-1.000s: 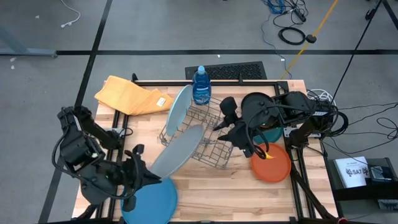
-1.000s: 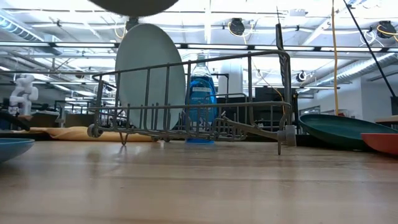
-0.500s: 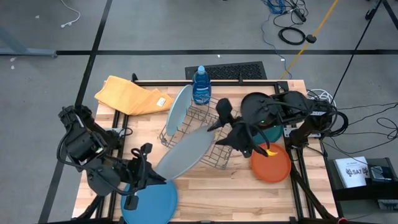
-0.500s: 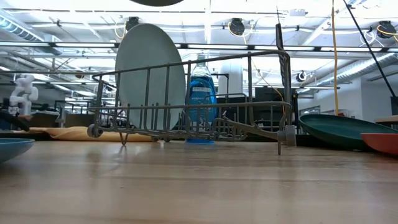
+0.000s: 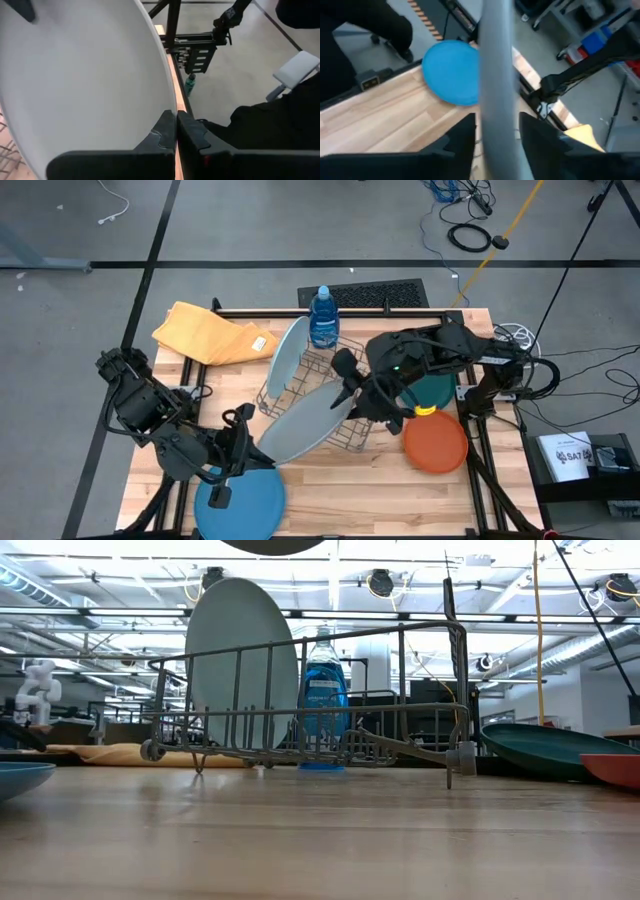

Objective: Sort dishes
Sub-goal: Put the gray plate into the dish rack

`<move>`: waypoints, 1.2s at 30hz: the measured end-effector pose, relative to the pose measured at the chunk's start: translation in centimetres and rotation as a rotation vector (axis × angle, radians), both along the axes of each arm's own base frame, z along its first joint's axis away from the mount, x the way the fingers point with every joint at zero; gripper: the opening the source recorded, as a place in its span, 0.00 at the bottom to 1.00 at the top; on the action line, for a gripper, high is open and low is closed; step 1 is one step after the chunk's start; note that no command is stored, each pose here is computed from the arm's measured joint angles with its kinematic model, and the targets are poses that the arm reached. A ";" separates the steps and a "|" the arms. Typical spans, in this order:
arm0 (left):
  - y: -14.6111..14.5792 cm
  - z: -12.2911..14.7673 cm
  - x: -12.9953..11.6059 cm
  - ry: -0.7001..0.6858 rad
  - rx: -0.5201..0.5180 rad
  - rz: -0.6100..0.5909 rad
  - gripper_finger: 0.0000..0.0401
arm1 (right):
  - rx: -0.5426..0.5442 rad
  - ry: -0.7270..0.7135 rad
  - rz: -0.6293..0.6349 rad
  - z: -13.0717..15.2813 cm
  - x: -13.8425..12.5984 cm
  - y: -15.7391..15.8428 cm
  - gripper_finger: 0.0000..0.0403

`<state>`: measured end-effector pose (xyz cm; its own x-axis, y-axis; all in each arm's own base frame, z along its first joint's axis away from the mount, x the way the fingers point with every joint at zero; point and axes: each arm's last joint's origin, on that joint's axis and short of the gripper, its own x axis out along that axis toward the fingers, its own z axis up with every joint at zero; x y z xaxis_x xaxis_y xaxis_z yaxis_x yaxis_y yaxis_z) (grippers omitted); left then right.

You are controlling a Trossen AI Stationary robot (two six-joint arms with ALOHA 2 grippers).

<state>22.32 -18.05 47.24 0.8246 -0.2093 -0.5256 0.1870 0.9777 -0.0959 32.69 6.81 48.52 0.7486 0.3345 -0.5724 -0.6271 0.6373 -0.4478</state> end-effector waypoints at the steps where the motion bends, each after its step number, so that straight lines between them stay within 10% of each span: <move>1: 0.1 0.0 0.1 -0.001 0.004 0.002 0.00 | -0.008 0.012 0.006 -0.2 0.2 0.0 0.27; 6: 0.3 0.0 0.2 -0.016 0.045 0.007 0.00 | -0.043 0.054 0.027 -0.8 0.1 0.0 0.04; 19: 0.7 2.5 -2.2 -0.153 0.144 0.030 0.29 | -0.022 0.259 -0.050 -2.0 -1.1 -0.2 0.02; 25: 2.9 4.6 -6.2 -0.225 0.142 0.142 0.33 | -0.030 0.216 -0.355 -1.8 -0.6 -0.9 0.02; 36: 4.9 6.2 -9.7 -0.382 0.380 0.339 0.33 | 0.274 0.030 -1.051 -1.0 -0.2 -1.9 0.02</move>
